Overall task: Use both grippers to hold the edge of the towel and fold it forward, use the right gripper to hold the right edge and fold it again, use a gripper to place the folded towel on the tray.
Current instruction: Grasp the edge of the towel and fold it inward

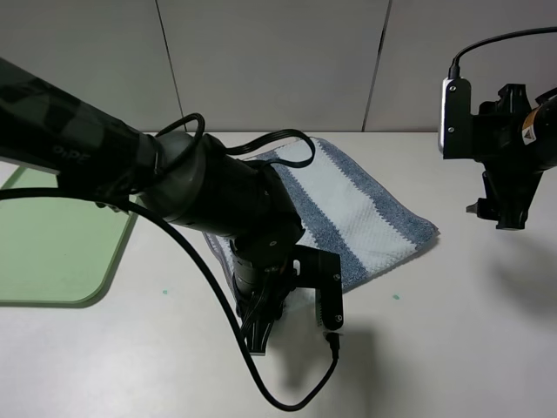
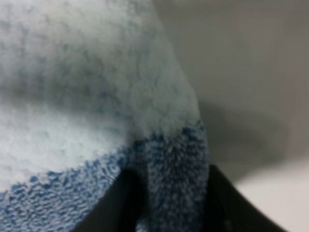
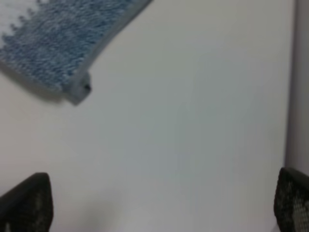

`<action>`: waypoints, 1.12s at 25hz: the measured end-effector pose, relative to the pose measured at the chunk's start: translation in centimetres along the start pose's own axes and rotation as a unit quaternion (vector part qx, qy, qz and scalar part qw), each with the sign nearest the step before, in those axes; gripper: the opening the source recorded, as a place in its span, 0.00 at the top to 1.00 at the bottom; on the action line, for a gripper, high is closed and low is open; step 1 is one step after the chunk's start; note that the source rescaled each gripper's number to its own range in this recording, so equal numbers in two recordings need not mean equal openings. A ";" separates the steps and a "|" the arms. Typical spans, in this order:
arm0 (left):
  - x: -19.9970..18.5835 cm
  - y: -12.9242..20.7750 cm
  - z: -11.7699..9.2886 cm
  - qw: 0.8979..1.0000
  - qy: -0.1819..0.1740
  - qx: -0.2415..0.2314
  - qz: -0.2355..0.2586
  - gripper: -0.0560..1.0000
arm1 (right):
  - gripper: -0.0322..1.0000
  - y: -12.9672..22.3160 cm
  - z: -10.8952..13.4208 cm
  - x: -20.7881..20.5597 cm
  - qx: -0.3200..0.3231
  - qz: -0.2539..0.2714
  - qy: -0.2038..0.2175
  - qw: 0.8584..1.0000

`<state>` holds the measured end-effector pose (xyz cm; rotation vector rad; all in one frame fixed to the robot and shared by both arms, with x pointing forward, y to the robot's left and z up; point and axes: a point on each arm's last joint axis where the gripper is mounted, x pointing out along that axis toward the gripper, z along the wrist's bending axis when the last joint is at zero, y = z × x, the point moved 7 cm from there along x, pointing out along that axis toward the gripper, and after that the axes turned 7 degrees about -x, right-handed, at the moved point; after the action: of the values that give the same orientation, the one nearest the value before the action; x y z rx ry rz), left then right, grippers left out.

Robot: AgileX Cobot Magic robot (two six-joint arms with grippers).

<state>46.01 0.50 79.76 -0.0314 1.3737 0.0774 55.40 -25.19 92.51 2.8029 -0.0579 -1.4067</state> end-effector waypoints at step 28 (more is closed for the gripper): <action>0.0 0.0 0.1 1.000 -0.002 -0.004 -0.001 0.94 | 0.00 -0.7 4.9 6.4 -0.156 -0.007 -0.116 0.981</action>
<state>46.09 0.48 79.78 -0.0392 1.3685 0.0817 55.32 -24.64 84.38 2.3861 0.1679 -1.5825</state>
